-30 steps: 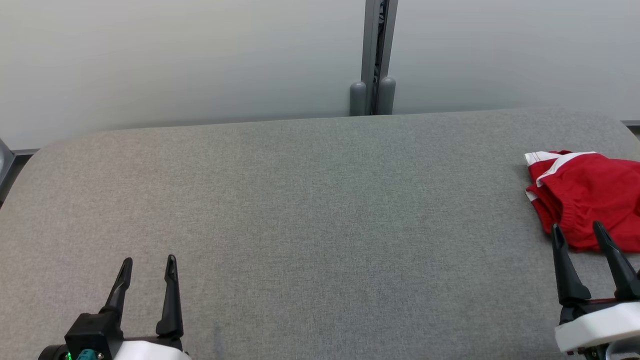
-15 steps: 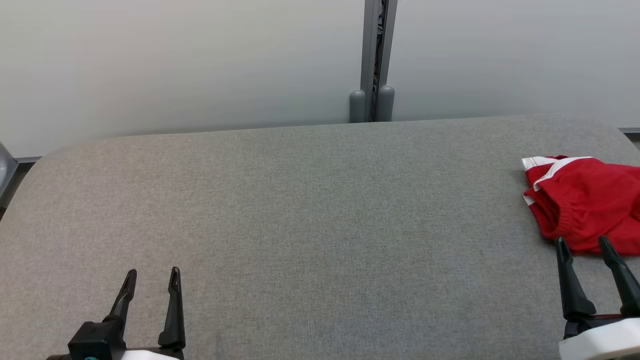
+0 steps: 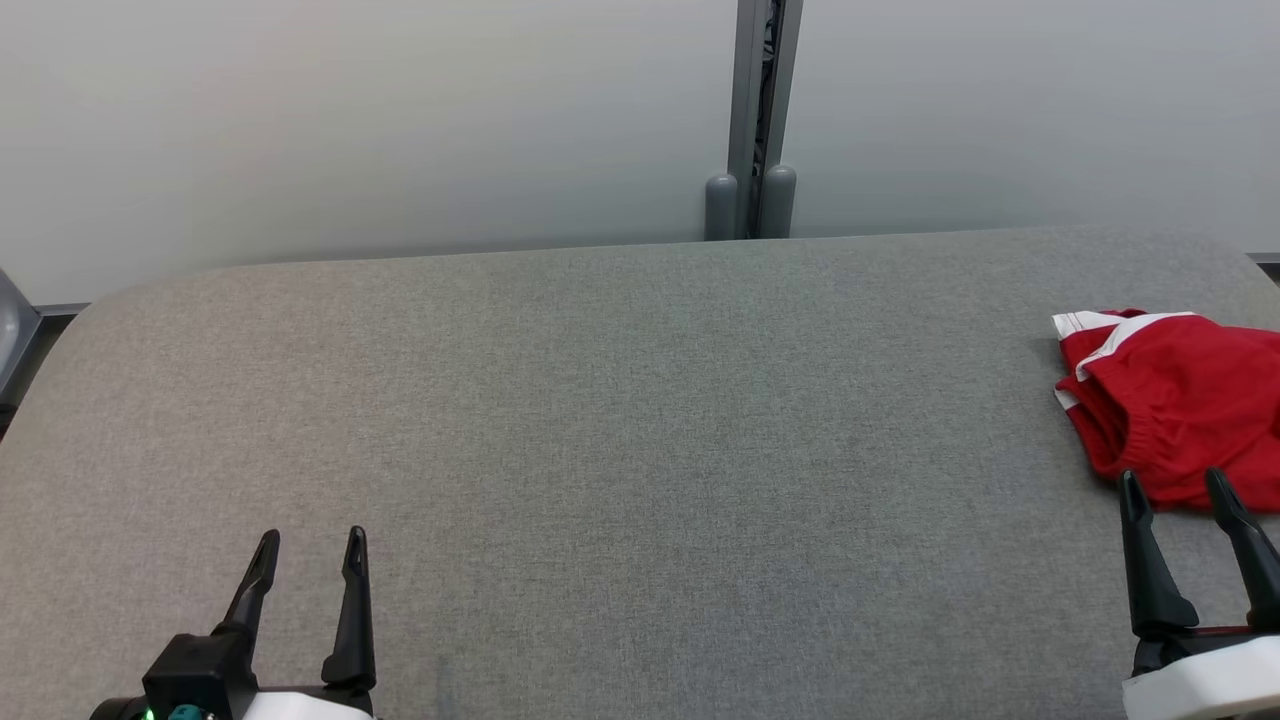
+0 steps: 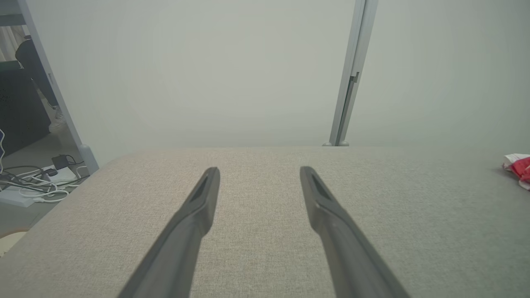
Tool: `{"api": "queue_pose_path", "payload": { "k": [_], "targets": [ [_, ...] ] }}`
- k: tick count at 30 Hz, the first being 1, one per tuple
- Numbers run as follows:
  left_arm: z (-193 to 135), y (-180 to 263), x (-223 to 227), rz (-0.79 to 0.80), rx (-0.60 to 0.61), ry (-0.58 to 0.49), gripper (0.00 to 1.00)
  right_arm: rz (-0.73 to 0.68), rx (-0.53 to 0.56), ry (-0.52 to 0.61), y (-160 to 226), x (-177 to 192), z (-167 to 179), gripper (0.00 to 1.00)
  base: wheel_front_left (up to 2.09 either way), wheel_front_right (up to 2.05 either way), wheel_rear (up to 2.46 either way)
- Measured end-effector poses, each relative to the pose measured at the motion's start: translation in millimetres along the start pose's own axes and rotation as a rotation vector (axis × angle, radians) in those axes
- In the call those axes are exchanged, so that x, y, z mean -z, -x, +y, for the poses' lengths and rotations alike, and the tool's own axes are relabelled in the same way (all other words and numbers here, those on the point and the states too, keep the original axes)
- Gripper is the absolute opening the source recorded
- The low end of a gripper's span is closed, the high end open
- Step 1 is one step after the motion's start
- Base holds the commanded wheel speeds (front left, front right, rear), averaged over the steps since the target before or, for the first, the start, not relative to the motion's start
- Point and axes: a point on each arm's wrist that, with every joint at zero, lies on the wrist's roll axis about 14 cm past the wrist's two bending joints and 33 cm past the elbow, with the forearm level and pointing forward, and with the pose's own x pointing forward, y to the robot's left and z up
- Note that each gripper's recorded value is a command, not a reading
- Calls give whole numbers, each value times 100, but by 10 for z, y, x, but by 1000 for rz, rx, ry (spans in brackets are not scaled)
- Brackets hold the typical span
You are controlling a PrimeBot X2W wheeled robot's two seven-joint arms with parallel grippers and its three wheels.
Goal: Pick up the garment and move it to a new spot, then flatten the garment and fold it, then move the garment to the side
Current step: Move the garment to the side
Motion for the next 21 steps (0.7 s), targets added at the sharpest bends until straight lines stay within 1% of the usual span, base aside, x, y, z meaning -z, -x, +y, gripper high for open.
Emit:
{"api": "queue_pose_path", "payload": {
  "k": [18,19,21],
  "targets": [
    [42,-8,2,-3,-14,-2,100,4,-8,-7,-35,20,24,100,0,0,0],
    [40,-7,4,-3,-14,-2,0,6,-9,-9,-36,26,28,0,0,0,0],
    [29,33,101,28,-19,6,0,29,-7,-19,-20,103,41,0,0,0,0]
  ]
}}
